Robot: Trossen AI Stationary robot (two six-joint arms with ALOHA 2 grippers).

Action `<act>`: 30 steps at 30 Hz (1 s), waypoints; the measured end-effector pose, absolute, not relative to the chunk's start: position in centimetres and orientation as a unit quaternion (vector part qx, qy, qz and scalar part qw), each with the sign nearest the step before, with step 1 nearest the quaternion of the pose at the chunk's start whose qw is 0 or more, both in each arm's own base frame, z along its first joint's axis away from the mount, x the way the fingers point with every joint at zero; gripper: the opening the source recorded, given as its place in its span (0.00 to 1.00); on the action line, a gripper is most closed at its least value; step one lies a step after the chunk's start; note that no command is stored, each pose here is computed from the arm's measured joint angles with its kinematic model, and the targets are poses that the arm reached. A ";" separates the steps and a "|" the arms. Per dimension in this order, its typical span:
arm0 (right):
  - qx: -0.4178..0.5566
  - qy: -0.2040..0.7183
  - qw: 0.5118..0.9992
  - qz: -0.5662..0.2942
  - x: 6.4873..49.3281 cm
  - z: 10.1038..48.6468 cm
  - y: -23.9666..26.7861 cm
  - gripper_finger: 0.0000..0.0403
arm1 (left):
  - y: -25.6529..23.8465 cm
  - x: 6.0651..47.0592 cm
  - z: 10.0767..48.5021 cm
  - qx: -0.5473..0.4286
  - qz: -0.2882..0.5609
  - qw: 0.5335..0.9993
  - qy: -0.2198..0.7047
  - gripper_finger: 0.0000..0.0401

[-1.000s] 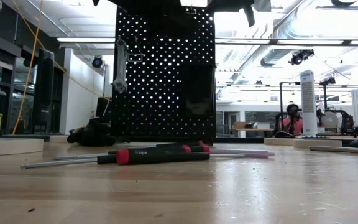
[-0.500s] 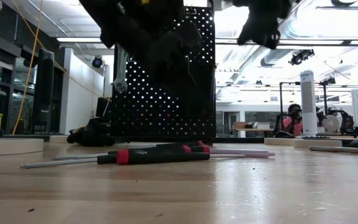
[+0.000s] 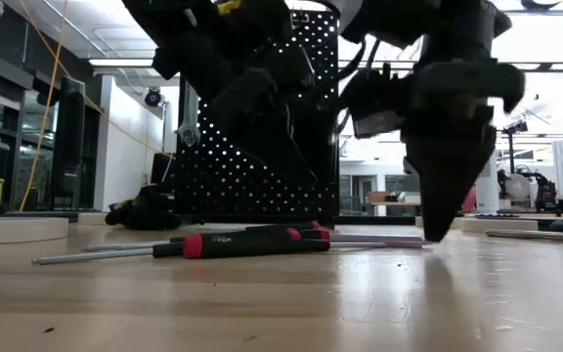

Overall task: Hang tools onto peg board
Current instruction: Put the purple pen into the black bin on the peg board

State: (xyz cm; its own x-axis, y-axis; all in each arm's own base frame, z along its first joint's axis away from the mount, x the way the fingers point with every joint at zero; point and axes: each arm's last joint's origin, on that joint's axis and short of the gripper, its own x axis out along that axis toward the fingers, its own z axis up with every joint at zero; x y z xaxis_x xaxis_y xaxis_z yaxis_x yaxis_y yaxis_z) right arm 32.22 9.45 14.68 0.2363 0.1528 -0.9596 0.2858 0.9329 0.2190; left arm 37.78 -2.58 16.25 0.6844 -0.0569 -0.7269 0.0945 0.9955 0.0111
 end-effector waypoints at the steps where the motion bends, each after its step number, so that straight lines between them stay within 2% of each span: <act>1: 0.183 0.616 0.765 -0.050 32.3 14.6 9.4 0.00 | -2.6 37.8 16.2 0.022 -0.040 0.917 0.397 0.25; 6: 0.186 0.604 0.772 -0.068 31.7 16.2 9.2 0.00 | -2.6 37.4 16.5 0.015 -0.038 0.913 0.406 0.25; 9: 0.159 0.625 0.759 -0.086 30.6 16.9 8.7 0.00 | -2.6 36.9 17.3 0.036 -0.047 0.909 0.413 0.25; 12: 0.142 0.642 0.750 -0.077 30.3 16.8 8.3 0.00 | -2.3 36.3 18.1 0.049 -0.052 0.904 0.421 0.25; 15: 0.171 0.619 0.765 -0.043 30.9 16.2 7.7 0.00 | -1.9 35.9 18.9 0.053 -0.049 0.905 0.418 0.25; 30: 0.224 0.600 0.766 -0.062 30.6 14.2 5.6 0.00 | -2.2 35.8 19.5 0.048 -0.049 0.910 0.409 0.25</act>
State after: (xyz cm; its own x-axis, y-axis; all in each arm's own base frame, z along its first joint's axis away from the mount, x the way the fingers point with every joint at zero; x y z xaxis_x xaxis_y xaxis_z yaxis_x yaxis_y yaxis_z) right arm 30.65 5.61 14.20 0.2729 0.1726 -0.9464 0.3637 0.8923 0.2676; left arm 35.78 -2.19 19.49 0.6609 -0.0506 -0.7488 0.1284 0.9906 0.0464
